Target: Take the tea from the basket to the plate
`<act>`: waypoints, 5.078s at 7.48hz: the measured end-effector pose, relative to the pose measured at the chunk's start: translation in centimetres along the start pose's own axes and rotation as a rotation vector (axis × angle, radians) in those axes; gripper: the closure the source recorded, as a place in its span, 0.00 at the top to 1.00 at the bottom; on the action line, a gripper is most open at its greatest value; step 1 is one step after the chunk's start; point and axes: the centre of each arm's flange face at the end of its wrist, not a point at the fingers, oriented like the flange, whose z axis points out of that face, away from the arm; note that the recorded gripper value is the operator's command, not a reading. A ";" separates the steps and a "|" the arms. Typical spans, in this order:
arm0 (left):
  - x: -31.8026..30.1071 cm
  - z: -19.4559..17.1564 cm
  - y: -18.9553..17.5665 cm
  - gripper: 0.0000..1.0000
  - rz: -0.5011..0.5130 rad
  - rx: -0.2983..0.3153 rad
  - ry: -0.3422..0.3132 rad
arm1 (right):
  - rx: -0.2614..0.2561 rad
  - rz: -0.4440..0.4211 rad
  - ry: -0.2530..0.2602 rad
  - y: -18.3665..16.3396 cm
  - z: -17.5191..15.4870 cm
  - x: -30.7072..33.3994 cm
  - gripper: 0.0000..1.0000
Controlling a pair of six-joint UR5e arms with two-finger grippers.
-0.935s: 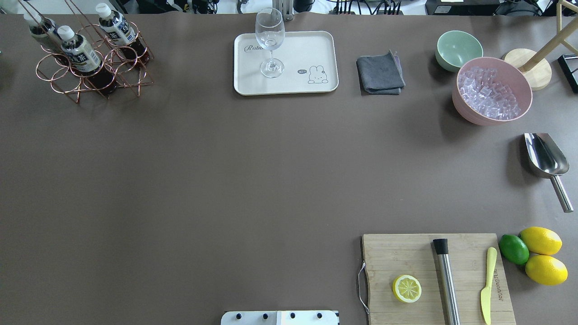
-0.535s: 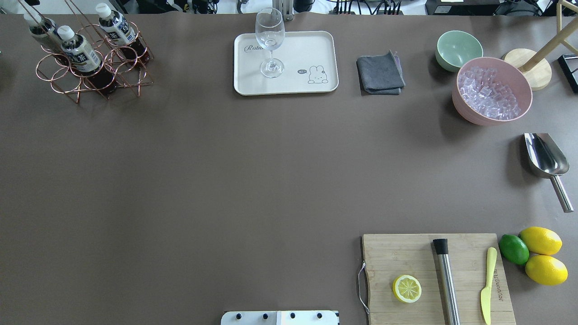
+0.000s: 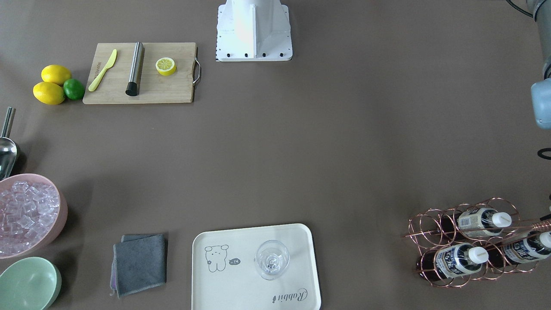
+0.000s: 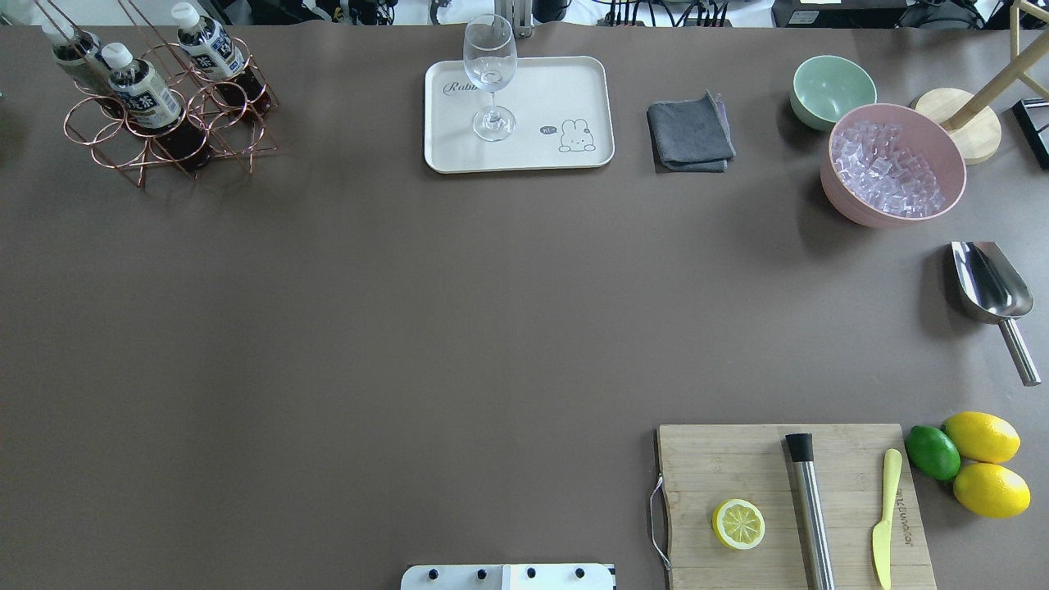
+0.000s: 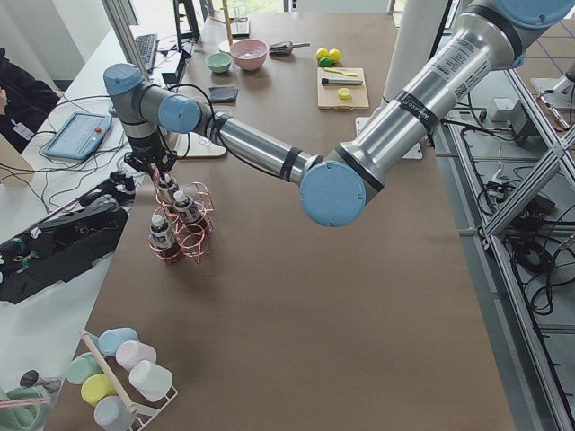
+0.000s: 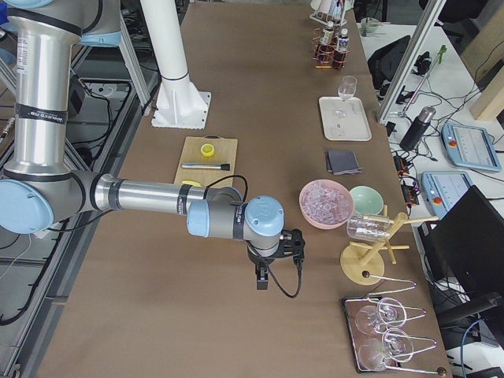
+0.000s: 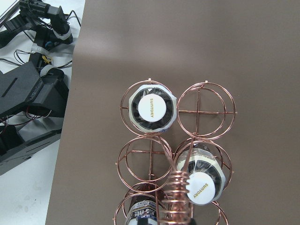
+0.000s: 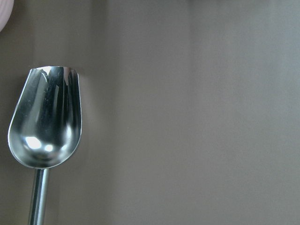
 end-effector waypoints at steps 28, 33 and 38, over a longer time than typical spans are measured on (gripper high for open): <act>40.7 -5.7 -36.6 0.00 0.145 0.132 0.165 | -0.124 0.252 -0.180 -10.9 -1.1 -46.8 1.00; 41.7 -4.2 -39.8 0.00 0.121 0.124 0.158 | -0.286 0.487 -0.250 -15.0 -2.0 -61.9 0.98; 41.2 -3.0 -40.3 0.00 0.120 0.116 0.156 | -0.389 0.485 -0.274 -14.3 -2.1 -70.4 0.81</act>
